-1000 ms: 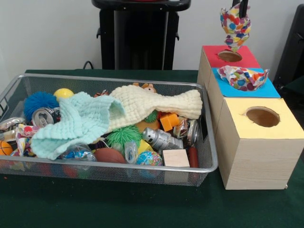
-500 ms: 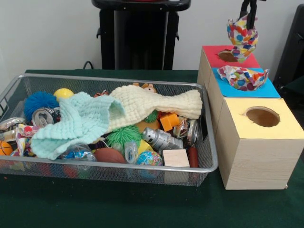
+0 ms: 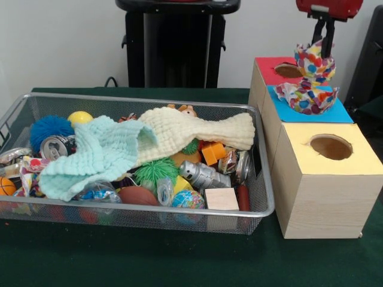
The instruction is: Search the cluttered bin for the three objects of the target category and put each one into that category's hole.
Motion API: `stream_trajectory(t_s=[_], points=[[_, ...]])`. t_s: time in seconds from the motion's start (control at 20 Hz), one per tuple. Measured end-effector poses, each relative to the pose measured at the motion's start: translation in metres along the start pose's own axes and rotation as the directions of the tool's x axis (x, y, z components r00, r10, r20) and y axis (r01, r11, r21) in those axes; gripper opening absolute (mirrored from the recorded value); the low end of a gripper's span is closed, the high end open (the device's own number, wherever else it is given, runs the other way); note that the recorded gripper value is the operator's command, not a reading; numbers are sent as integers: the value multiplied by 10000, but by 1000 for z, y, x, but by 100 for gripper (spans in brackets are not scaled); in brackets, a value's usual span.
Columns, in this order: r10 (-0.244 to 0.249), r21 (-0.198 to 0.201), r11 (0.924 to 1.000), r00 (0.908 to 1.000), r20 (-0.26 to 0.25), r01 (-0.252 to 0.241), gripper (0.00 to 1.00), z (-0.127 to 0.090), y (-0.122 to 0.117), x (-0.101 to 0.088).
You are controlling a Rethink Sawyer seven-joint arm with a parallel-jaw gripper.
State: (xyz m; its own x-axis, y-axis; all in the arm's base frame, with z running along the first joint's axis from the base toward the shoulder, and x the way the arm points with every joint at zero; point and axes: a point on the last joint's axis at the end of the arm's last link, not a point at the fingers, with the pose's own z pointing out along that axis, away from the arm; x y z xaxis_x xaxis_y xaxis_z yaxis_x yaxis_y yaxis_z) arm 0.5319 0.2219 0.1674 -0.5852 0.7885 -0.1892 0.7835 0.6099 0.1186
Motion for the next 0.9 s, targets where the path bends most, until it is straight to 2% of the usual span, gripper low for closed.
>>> stream_trajectory(t_s=[0.3,0.65,0.9], points=[[148,-212,9997,9986,498,-137,0,24,8,-10],[235,-486,9987,9923,1218,-177,0,59,6,-20],[299,-380,9990,9917,1250,-253,0,73,2,-20]])
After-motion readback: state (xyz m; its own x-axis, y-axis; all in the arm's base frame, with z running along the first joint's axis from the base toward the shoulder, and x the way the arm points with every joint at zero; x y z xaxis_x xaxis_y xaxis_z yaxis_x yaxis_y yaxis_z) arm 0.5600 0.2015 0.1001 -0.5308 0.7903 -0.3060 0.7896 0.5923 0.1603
